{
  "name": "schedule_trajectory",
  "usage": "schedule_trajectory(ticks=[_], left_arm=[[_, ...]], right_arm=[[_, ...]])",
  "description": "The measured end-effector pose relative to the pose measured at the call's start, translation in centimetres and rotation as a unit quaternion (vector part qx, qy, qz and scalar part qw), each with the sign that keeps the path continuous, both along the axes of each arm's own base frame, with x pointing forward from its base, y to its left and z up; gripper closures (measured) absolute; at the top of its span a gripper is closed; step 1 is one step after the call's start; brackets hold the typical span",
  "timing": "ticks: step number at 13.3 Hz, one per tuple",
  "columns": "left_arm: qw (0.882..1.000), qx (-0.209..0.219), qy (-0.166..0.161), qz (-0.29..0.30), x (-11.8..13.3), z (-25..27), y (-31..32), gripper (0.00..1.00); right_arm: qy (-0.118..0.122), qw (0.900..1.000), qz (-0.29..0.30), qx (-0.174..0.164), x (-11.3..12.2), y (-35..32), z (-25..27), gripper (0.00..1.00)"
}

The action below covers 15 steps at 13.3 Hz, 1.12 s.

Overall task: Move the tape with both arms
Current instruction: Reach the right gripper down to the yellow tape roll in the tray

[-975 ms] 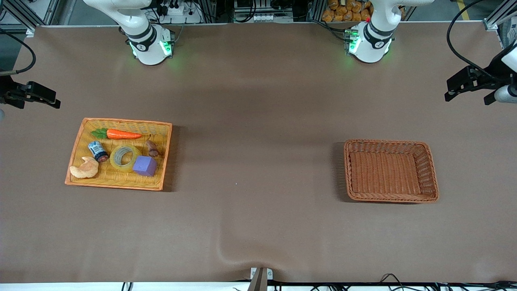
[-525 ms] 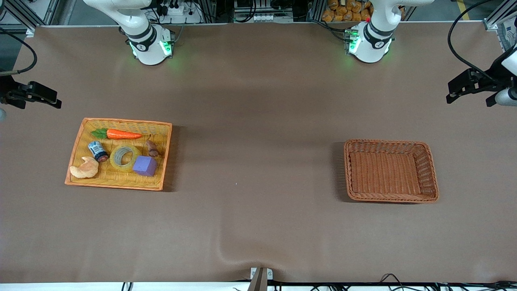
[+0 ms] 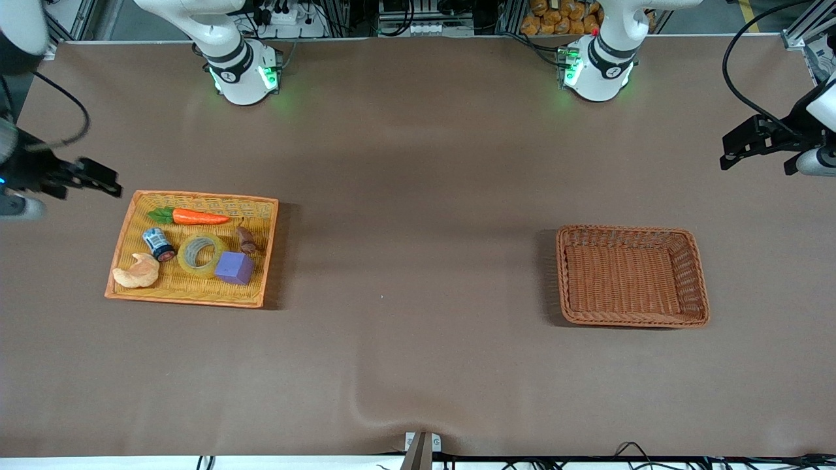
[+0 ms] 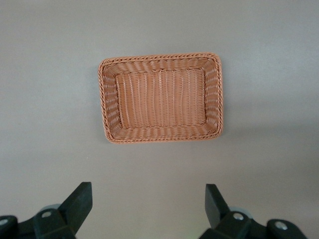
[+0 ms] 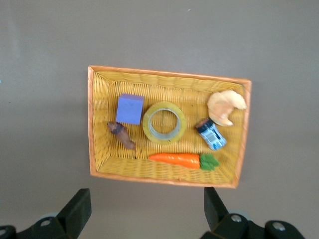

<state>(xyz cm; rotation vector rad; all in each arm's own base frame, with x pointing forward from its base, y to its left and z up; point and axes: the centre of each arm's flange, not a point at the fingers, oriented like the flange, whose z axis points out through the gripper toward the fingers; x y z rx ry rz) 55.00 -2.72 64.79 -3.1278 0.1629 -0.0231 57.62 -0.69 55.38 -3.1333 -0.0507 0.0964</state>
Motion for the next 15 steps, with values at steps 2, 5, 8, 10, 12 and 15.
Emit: schedule_trajectory(ticks=[2, 5, 8, 10, 12, 15], left_arm=[[1.000, 0.022, -0.002, 0.001, 0.0, 0.1, 0.4, 0.00], [0.999, 0.039, -0.005, 0.004, 0.1, 0.3, 1.0, 0.00], [0.998, 0.060, 0.005, 0.012, 0.4, -0.5, 1.7, 0.00], [0.997, 0.064, 0.007, 0.029, 0.6, -0.7, 2.6, 0.00], [0.996, 0.064, 0.007, 0.053, 0.5, -0.5, 5.2, 0.00], [0.996, 0.060, 0.016, 0.066, 0.7, -1.2, 6.6, 0.00]], right_arm=[[-0.003, 1.000, 0.009, 0.000, 0.4, 1.0, -5.4, 0.00], [-0.019, 0.999, 0.051, 0.001, -0.2, 1.5, -13.0, 0.00], [-0.014, 0.990, 0.138, 0.005, -0.4, 1.3, -18.6, 0.00], [0.007, 0.983, 0.184, 0.010, -0.3, 1.2, -22.2, 0.00], [0.024, 0.974, 0.224, 0.016, -0.5, 0.9, -25.3, 0.00], [0.034, 0.968, 0.248, 0.020, -0.8, 0.5, -27.3, 0.00]])
